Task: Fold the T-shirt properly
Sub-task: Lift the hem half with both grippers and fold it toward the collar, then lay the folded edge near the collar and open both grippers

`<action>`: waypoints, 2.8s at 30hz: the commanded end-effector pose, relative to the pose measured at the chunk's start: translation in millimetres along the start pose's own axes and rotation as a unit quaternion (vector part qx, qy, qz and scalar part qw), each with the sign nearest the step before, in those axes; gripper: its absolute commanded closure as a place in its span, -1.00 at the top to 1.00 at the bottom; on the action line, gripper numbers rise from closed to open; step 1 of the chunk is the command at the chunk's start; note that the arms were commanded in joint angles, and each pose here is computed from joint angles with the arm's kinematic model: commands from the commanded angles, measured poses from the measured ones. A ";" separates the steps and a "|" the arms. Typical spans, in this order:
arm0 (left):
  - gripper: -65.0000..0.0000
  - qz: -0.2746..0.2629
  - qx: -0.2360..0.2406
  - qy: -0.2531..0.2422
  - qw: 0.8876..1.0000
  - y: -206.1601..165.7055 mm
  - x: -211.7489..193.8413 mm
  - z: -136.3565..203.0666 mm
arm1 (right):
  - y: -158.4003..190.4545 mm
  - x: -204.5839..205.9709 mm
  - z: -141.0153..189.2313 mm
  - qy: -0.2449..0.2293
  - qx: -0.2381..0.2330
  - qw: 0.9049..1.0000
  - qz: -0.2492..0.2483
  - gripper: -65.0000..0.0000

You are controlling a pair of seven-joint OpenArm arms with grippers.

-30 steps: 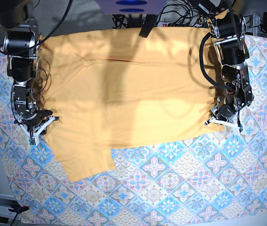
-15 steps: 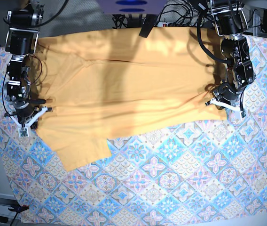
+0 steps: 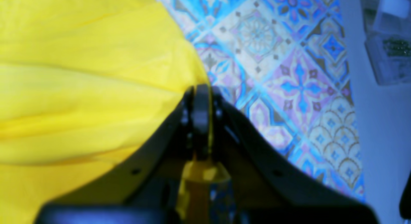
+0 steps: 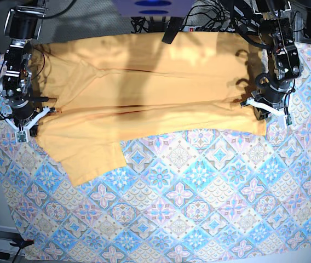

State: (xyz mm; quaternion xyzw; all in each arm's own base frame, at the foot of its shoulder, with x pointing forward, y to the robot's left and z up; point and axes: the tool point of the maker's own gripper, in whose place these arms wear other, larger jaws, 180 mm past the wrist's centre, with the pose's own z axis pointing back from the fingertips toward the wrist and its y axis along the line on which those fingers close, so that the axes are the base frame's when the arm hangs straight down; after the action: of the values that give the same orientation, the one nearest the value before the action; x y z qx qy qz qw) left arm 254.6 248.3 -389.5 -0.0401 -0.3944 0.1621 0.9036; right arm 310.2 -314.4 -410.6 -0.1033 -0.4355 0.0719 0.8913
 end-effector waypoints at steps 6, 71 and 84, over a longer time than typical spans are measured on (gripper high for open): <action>-1.00 0.005 0.030 -0.027 0.999 21.9 7.7 23.6 | -22.8 18.4 4.6 -0.029 -0.026 0.999 -0.002 -1.00; -1.00 0.068 0.042 -0.012 0.997 57.8 -0.6 50.7 | -2.4 9.4 2.2 -0.046 0.000 0.999 0.005 -1.00; -1.00 0.065 0.043 0.010 0.997 57.4 -11.0 50.9 | -4.4 -11.7 15.2 -0.028 -0.003 1.000 0.008 -1.00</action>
State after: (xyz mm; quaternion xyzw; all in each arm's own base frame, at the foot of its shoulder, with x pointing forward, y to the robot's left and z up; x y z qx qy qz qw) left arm 191.3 288.8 -383.4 -0.0402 -0.3586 0.2430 0.9004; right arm 278.9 -309.3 -429.3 -0.0922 -0.4330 0.0787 0.8932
